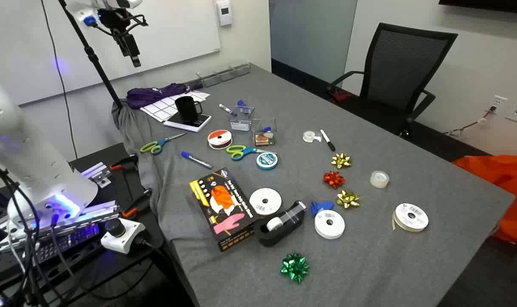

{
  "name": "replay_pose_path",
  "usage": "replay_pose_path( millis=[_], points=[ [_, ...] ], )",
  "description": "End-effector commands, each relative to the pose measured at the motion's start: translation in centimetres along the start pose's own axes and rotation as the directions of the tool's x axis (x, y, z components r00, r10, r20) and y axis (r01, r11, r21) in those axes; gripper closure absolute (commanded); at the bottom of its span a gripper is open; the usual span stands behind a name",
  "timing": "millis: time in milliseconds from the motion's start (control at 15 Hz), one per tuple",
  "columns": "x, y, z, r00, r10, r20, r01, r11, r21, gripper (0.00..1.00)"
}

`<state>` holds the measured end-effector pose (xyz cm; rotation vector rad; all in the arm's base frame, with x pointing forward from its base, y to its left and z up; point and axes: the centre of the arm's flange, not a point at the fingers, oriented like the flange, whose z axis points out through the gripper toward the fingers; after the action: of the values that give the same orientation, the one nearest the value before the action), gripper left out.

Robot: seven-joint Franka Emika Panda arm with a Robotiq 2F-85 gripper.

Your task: Put the marker in the left tray

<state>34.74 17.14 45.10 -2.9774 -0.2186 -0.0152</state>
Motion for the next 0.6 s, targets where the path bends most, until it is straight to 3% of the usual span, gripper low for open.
replay_pose_path(
  millis=[0, 333, 533],
  points=[
    [0.0, 0.0, 0.0, 1.000, 0.000, 0.000, 0.000, 1.000, 0.000, 0.00],
    [0.0, 0.0, 0.0, 1.000, 0.000, 0.000, 0.000, 1.000, 0.000, 0.00],
    [0.6, 1.3, 1.5, 0.992, 0.125, 0.019, -0.125, 0.991, 0.037, 0.00]
  ],
)
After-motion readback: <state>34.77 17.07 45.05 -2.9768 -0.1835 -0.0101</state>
